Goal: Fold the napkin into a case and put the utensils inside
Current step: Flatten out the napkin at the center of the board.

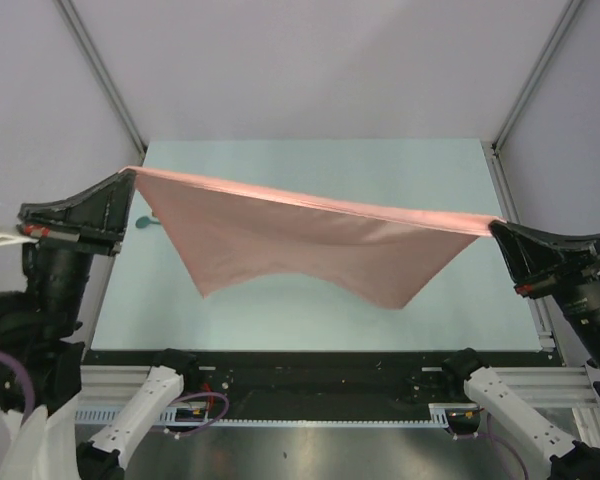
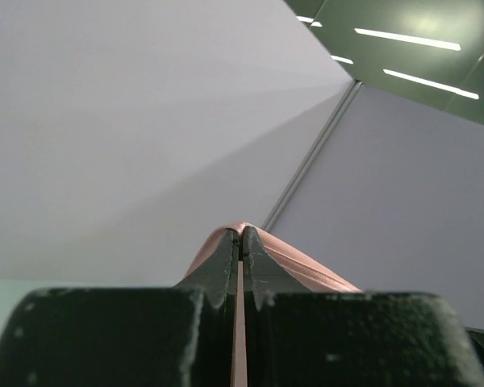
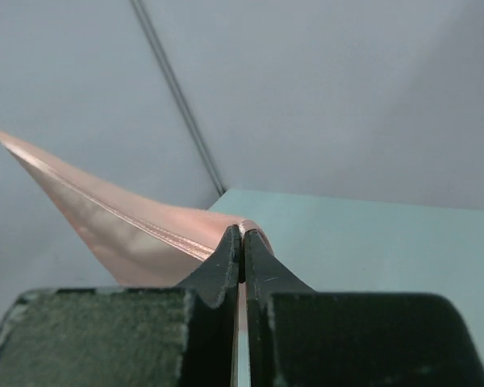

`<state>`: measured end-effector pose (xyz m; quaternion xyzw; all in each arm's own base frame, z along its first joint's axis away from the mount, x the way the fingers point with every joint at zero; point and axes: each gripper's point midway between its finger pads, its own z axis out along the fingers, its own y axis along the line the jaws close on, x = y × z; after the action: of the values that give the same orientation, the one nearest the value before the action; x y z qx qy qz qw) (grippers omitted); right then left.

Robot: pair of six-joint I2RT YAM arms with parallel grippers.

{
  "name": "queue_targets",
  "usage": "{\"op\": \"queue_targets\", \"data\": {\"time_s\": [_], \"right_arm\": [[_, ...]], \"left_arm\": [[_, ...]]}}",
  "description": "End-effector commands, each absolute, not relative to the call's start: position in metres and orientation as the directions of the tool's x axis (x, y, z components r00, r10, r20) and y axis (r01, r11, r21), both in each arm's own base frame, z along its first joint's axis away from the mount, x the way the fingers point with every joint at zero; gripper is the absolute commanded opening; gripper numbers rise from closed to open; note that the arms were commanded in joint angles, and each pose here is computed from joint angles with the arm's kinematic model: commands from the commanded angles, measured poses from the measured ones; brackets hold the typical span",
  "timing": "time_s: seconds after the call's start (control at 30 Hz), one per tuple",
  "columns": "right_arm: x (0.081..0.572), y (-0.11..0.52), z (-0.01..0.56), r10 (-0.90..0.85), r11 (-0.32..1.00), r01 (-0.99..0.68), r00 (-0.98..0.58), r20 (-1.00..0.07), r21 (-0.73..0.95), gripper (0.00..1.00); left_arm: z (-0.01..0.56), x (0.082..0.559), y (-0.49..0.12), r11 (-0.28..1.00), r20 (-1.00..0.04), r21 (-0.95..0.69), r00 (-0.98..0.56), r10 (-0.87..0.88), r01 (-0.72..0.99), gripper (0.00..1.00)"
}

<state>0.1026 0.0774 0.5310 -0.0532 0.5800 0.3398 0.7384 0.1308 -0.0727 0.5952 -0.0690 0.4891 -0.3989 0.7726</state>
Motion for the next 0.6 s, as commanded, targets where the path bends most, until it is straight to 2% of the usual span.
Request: {"op": "queue_targets", "data": {"time_s": [0.0,0.17,0.23,0.3,0.33,0.37,0.43,0.57], "right_arm": [[0.159,0.065,0.499,0.386,0.871,-0.335,0.018,-0.922,0.358,0.00],[0.237,0.054,0.441,0.293,0.956,0.016,-0.115,-0.949,0.293,0.00],[0.262,0.062,0.416,0.269,0.963,0.048,-0.173,-0.948,0.264,0.00],[0.301,0.051,0.389,0.317,0.946,0.136,-0.214,-0.924,0.293,0.00],[0.314,0.066,0.375,0.347,0.936,0.045,-0.288,-0.893,0.349,0.00],[0.343,0.044,0.344,0.399,0.917,0.115,-0.320,-0.859,0.382,0.00],[0.366,0.050,0.320,0.432,0.896,0.070,-0.374,-0.821,0.439,0.00],[0.427,0.039,0.271,0.432,0.895,0.090,-0.410,-0.803,0.436,0.00]], "left_arm": [[0.550,0.205,-0.084,0.698,-0.731,-0.562,0.129,-0.670,0.443,0.00],[0.478,0.297,-0.098,0.710,-0.737,-0.653,-0.005,-0.676,0.263,0.00],[0.436,0.341,-0.110,0.715,-0.735,-0.676,-0.090,-0.672,0.180,0.00],[0.404,0.380,-0.119,0.722,-0.735,-0.678,-0.130,-0.666,0.137,0.00],[0.386,0.396,-0.121,0.724,-0.730,-0.682,-0.150,-0.666,0.104,0.00],[0.375,0.409,-0.122,0.726,-0.727,-0.684,-0.159,-0.668,0.077,0.00],[0.334,0.448,-0.134,0.716,-0.701,-0.697,-0.240,-0.671,0.036,0.00],[0.272,0.504,-0.156,0.703,-0.663,-0.711,-0.348,-0.663,0.017,0.00]]}}
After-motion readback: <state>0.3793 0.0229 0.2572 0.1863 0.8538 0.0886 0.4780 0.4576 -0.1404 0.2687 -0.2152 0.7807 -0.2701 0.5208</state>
